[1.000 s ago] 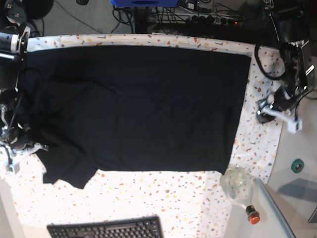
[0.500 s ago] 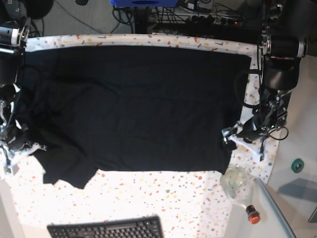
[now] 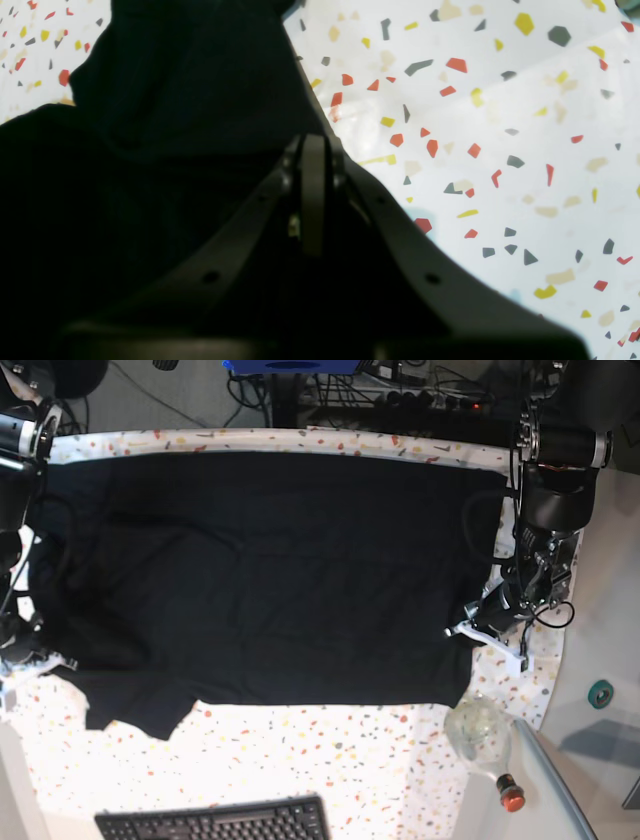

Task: Layout the t-shirt on the table in an organized manner, then fold the t-shirt properly
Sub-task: 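Lower the left gripper, grasp the shirt's side edge and lift it, then pull the grasped side edge across the shirt with the left gripper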

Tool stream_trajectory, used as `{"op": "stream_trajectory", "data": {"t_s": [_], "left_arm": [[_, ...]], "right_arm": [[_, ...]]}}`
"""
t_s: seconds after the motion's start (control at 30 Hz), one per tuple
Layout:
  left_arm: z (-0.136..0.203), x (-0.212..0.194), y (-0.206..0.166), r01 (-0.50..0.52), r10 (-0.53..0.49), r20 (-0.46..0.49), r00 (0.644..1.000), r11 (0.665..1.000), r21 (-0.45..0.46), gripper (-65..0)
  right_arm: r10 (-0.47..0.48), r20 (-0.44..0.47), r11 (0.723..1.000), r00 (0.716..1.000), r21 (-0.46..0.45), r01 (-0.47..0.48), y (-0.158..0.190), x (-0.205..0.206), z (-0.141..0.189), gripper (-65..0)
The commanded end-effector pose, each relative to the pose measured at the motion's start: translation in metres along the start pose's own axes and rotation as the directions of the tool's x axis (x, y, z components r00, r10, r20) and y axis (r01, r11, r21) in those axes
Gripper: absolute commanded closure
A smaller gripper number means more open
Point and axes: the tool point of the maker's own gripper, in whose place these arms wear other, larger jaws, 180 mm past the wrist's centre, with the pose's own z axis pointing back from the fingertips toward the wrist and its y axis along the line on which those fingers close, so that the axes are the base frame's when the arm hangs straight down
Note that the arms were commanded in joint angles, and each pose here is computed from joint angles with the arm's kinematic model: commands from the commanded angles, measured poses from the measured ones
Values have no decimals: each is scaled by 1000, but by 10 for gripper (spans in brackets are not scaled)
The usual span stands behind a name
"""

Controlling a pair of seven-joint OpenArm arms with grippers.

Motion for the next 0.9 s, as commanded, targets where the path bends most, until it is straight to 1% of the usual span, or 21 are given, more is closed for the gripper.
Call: {"op": "stream_trajectory", "data": {"t_s": [0.0,0.1,0.2,0.23,0.3,0.4,0.5,0.57,0.67,0.87], "left_arm": [[2,-8,-4,26,-27,-53,998,1000,-12,0],[9,0,-12,62,-63,-16,998,998,-26,0],[21,0,-2,60,-58,-30,998,996,60,0],[25,-3,-2,59,-57,-33,998,995,75,0],[31,-8,-6,70,-68,-34,997,995,76,0],[39,-25,-10,85,-80,-69,994,994,65,0],[48,-43,-8,78,-68,-108,992,993,90,0],[53,-47,-9,75,-64,-103,993,992,99,0],[67,-45,-1,45,-37,-70,997,992,117,0],[83,-46,24,-30,48,-107,993,985,169,0]], "right_arm": [[13,73,1000,997,-2,-13,-3,29,6,0],[14,72,1000,997,-1,-14,-3,29,6,0],[12,72,1000,997,-3,-12,-4,28,6,0],[12,72,1000,997,-3,-12,-4,28,6,0],[12,72,1000,997,-3,-12,-4,28,6,0],[13,72,1000,997,-2,-13,-3,28,6,0],[16,70,1000,997,-1,-16,-3,28,6,0],[16,70,1000,997,-1,-16,-3,28,6,0],[16,70,1000,997,-1,-16,-3,28,6,0],[18,68,1000,998,-2,-17,-3,27,6,0]]}}
